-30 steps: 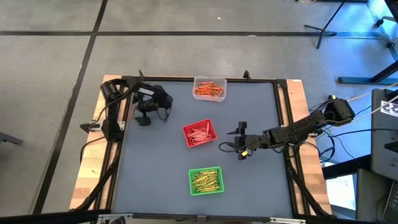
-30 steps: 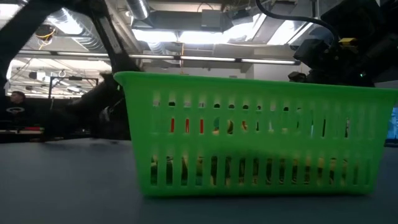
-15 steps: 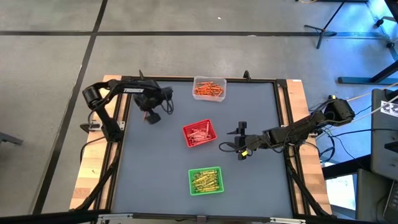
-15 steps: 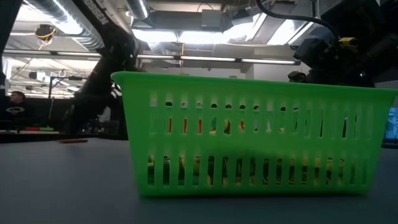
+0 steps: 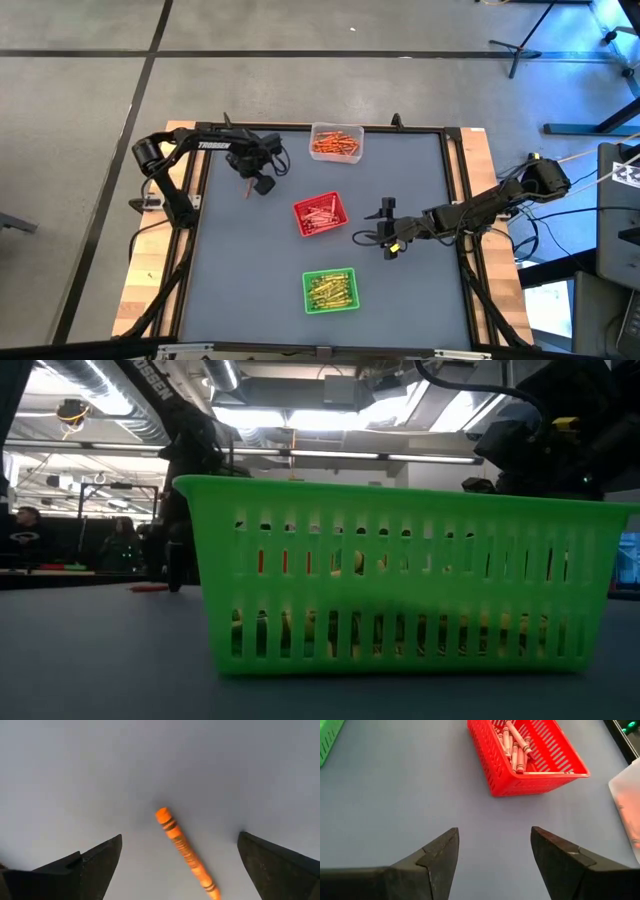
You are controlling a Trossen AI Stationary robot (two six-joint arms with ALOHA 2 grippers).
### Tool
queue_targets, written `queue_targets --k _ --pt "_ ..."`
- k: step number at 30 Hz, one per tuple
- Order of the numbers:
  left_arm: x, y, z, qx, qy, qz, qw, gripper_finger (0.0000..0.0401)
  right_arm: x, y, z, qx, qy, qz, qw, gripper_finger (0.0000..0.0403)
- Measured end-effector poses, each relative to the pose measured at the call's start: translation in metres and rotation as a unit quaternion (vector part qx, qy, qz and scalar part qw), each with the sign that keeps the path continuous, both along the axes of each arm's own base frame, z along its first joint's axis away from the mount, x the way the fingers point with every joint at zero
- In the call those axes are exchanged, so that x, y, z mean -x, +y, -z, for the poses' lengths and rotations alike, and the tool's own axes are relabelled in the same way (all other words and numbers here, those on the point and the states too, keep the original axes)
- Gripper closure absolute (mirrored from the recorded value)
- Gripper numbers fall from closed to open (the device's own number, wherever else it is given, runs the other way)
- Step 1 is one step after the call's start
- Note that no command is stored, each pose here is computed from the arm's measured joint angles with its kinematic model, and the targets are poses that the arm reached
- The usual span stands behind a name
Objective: Sort crayons
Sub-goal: Put the orange crayon into the transparent bin
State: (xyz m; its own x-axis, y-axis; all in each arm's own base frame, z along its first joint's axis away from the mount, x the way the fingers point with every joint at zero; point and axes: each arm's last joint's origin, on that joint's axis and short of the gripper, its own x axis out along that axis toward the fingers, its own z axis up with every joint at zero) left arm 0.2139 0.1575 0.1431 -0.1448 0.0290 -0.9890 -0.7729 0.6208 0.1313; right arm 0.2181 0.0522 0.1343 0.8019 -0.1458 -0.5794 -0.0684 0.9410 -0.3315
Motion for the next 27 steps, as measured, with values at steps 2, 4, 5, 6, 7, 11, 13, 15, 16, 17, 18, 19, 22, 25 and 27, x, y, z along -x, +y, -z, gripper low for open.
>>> queue_targets --k 2,4,5,6,7,11,13,15,16,17,18,19,22,25,27 --pt "0.001 -0.001 0.003 0.008 -0.006 -0.003 1.000 0.0021 0.000 0.000 0.000 0.000 0.000 0.000 1.000 0.0157" --pt "0.005 -0.003 0.007 0.012 -0.008 -0.007 1.000 0.0022 0.000 0.000 0.000 0.000 0.000 0.000 1.000 0.0157" --pt "0.006 -0.003 0.009 0.015 -0.009 -0.009 1.000 0.0024 0.000 0.000 0.000 0.000 0.000 0.000 1.000 0.0157" --pt "0.008 -0.004 0.011 0.018 -0.011 -0.011 1.000 0.0029 0.000 0.000 0.000 0.000 0.000 0.000 1.000 0.0157" --pt "0.008 -0.005 0.012 0.022 -0.014 -0.012 1.000 0.0036 0.000 0.000 0.000 0.000 0.000 0.000 1.000 0.0157" --pt "0.007 -0.006 0.015 0.034 -0.035 -0.013 0.999 0.0082 0.000 0.000 0.000 0.000 -0.003 0.000 1.000 0.0157" --pt "0.006 -0.006 0.015 0.036 -0.044 -0.012 0.998 0.0112 -0.001 0.000 -0.001 -0.001 -0.005 0.000 1.000 0.0157" --pt "0.005 -0.006 0.015 0.038 -0.047 -0.010 0.998 0.0144 -0.001 0.000 -0.001 -0.002 -0.008 0.000 1.000 0.0157" --pt "0.005 -0.007 0.015 0.039 -0.048 -0.007 0.998 0.0160 -0.001 0.000 -0.001 -0.002 -0.009 0.001 1.000 0.0157" --pt "0.004 -0.007 0.015 0.038 -0.050 -0.005 0.998 0.0175 -0.001 0.000 -0.002 -0.002 -0.010 0.000 1.000 0.0157" --pt "0.003 -0.008 0.016 0.039 -0.050 -0.002 0.998 0.0189 -0.001 0.000 -0.002 -0.002 -0.010 0.000 1.000 0.0157" --pt "0.003 -0.008 0.016 0.038 -0.052 0.000 0.998 0.0201 -0.001 0.000 -0.002 -0.002 -0.010 0.001 1.000 0.0157" --pt "0.001 -0.010 0.016 0.038 -0.052 0.011 0.998 0.0231 -0.001 0.000 -0.002 -0.002 -0.010 0.001 1.000 0.0157" --pt "0.000 -0.011 0.016 0.038 -0.053 0.016 0.998 0.0254 -0.001 0.000 -0.002 -0.002 -0.010 0.001 1.000 0.0157" --pt "-0.001 -0.013 0.016 0.038 -0.054 0.012 0.998 0.0267 -0.001 0.000 -0.002 -0.002 -0.010 0.001 1.000 0.0157"
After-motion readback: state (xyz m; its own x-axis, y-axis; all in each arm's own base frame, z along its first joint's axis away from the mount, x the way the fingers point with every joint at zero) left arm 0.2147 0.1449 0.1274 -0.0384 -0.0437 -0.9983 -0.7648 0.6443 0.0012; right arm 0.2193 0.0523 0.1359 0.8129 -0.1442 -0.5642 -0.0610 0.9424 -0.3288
